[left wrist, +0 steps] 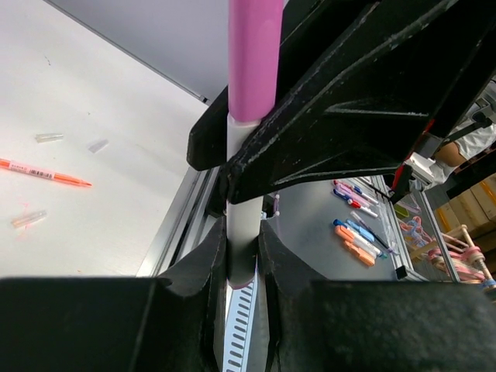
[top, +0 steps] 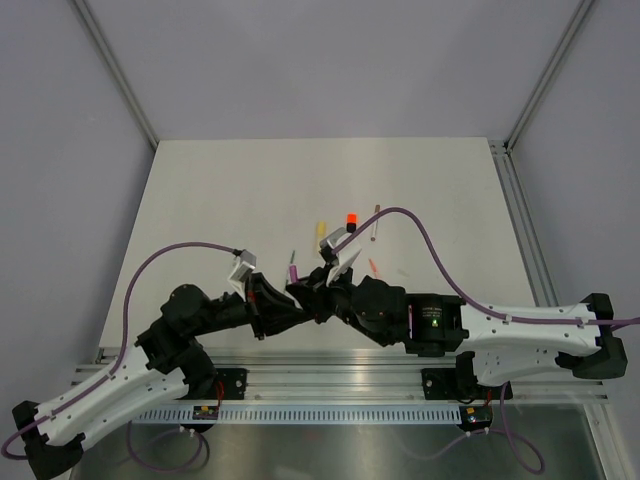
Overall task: Insert the pens into the pen caps
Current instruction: Press the pen cap onto the pen.
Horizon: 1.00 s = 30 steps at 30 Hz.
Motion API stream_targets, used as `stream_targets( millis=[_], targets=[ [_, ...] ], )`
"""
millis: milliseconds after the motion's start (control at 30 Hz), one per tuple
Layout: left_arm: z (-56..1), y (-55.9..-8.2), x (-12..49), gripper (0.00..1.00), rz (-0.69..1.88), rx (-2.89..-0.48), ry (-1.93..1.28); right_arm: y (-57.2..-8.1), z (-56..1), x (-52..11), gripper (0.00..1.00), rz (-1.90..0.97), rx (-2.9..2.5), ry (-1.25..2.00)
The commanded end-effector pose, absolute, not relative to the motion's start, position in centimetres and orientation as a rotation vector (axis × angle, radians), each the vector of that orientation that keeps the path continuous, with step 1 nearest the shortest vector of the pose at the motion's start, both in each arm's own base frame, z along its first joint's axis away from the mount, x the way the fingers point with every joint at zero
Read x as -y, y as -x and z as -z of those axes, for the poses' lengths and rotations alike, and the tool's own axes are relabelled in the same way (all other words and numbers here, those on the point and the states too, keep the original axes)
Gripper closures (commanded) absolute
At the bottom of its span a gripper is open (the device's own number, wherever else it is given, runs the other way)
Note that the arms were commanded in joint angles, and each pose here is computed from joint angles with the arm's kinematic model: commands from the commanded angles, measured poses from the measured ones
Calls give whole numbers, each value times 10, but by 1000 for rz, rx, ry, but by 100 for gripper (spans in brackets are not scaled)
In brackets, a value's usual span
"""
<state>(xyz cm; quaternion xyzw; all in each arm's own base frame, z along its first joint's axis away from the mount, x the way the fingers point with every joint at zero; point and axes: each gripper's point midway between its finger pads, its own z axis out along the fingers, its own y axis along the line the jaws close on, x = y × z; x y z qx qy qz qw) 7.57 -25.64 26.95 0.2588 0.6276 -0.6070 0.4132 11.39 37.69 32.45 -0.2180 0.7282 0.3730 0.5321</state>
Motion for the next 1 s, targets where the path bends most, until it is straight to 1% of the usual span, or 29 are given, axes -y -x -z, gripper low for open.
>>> stream_targets(
  millis=[0,33,67,100,200,267,300,400,433,533,633,667,733,867,967],
  targets=[
    [-300,-77,251,100,1515,-1470,-635,-114,-336,-370,83,-916,-1709,504],
    [-300,-77,251,100,1509,-1472,-642,-111,-336,-370,78,-928,-1709,514],
    [-303,-76,251,100,1509,-1464,-649,-108,-336,-371,68,-942,-1708,523],
    [-304,-76,251,100,1505,-1463,-652,-106,-338,-372,64,-960,-1707,535],
    [-308,-74,249,100,1502,-1456,-669,-100,-342,-372,54,-1000,-1701,550],
    [-313,-72,247,100,1493,-1441,-678,-97,-346,-370,50,-1024,-1695,557],
    [-314,-72,246,100,1490,-1445,-681,-92,-348,-370,46,-1049,-1693,577],
    [-319,-70,244,100,1480,-1436,-693,-79,-357,-369,39,-1123,-1672,638],
    [-319,-69,244,100,1478,-1435,-699,-76,-363,-368,34,-1146,-1661,657],
    [-323,-61,243,100,1507,-1422,-743,-67,-377,-365,28,-1223,-1627,755],
    [-328,-54,242,100,1522,-1415,-775,-77,-389,-360,27,-1240,-1579,769],
    [-329,-52,242,100,1528,-1412,-790,-79,-396,-358,24,-1257,-1556,776],
    [-330,-49,241,100,1531,-1407,-807,-74,-403,-360,23,-1309,-1510,852],
    [-332,-46,243,100,1529,-1413,-846,-91,-420,-361,22,-1327,-1475,868],
    [-331,-48,245,100,1523,-1416,-862,-93,-430,-364,21,-1363,-1434,880]
  ],
)
